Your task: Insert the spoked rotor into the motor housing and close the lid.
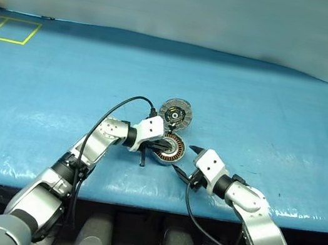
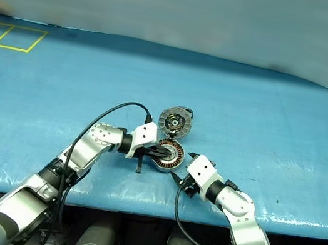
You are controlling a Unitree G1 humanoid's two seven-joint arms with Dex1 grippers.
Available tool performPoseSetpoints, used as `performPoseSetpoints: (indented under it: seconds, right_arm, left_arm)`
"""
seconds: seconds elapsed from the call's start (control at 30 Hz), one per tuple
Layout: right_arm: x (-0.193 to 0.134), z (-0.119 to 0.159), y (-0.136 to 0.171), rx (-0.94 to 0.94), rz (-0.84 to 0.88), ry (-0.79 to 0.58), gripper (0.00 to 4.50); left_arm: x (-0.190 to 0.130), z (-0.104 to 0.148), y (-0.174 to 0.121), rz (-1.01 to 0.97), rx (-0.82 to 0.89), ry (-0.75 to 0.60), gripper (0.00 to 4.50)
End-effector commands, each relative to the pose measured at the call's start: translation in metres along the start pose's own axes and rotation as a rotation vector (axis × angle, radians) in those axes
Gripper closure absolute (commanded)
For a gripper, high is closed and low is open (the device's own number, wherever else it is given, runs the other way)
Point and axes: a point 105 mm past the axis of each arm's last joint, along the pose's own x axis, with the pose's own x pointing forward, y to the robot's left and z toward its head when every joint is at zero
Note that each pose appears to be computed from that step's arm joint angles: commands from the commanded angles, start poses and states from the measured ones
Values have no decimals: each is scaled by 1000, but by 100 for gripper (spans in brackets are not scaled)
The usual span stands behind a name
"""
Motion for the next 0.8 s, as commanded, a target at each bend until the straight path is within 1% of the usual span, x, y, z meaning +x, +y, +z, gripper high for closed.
performPoseSetpoints:
  seconds: [0.03,0.3,0.4,0.43,0.63,0.8]
  right_arm:
    - [1,11,-4,-33,-15,-42,35]
    - [3,11,-4,-41,-12,-44,35]
    - [4,11,-4,-43,-10,-45,35]
    - [4,11,-4,-43,-10,-45,35]
    - [4,11,-3,-42,-8,-45,35]
    - [5,11,-2,-45,-6,-44,35]
  left_arm:
    - [-6,-25,-2,20,-23,115,448]
    - [-13,-26,11,91,6,151,448]
    - [-14,-22,18,133,14,135,448]
    - [-14,-20,20,145,19,117,448]
    - [-17,16,22,153,-50,-137,448]
    - [-23,29,24,167,-63,-222,448]
